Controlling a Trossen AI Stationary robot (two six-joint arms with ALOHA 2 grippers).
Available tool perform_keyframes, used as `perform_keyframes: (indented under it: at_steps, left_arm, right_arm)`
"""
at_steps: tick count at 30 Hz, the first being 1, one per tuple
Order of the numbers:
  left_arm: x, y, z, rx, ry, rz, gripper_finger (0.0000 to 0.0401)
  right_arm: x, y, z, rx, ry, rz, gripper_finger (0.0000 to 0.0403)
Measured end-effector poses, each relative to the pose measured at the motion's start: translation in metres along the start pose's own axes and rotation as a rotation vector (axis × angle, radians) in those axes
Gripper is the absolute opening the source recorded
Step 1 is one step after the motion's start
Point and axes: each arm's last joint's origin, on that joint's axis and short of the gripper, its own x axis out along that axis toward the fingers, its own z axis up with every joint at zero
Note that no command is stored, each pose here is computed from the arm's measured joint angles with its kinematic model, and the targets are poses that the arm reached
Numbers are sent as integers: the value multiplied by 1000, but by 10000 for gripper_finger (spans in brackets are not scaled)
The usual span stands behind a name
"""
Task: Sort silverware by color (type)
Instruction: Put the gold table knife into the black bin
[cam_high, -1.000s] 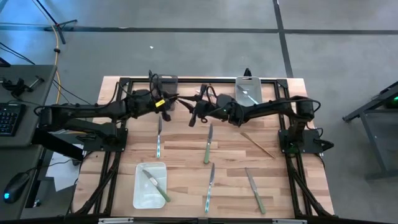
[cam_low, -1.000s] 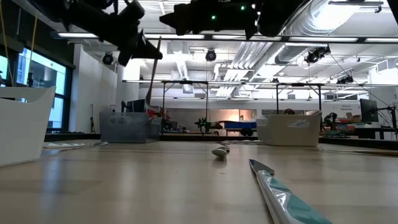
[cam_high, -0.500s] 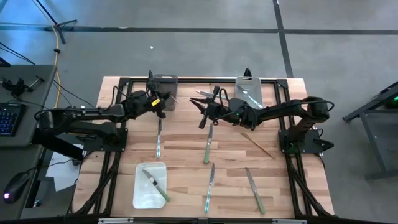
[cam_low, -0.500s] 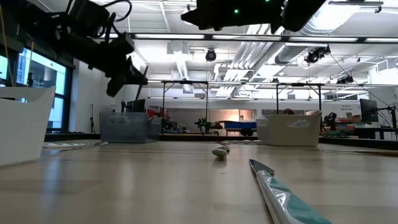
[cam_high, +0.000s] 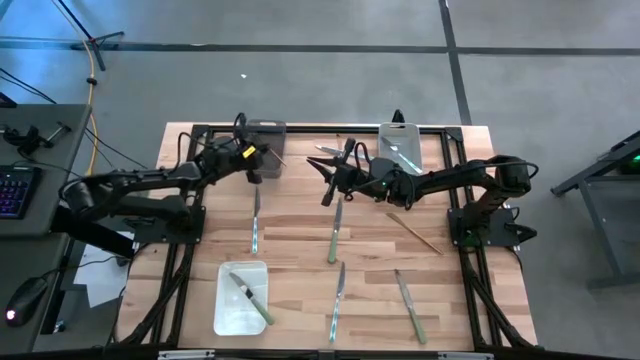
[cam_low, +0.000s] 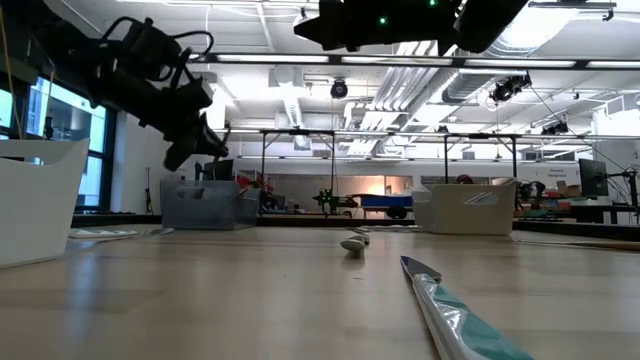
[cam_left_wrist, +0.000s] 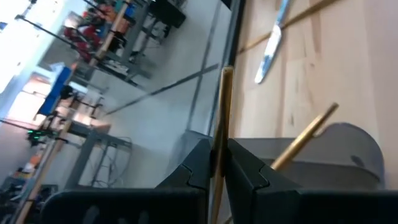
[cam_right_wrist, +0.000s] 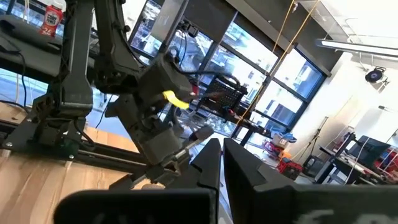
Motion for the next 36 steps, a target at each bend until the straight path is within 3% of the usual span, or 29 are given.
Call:
perform_keyframes:
  at_steps: [9,20,31,36]
  left_arm:
    - [14,-8,-10,13,41,-53,17]
    - [14,-10,-8,-17,35,-58,109]
    - [8,-11,3,-6,9,-28,116]
    - [-2,-3,10,-62,-43,14,117]
  right_arm:
    - [0,0,0,0,1,0,2]
    - [0,0,0,-3,1,1,2]
    - [0,0,-1,-6,8,5,2]
    - [0,0,-1,-6,9,4,2]
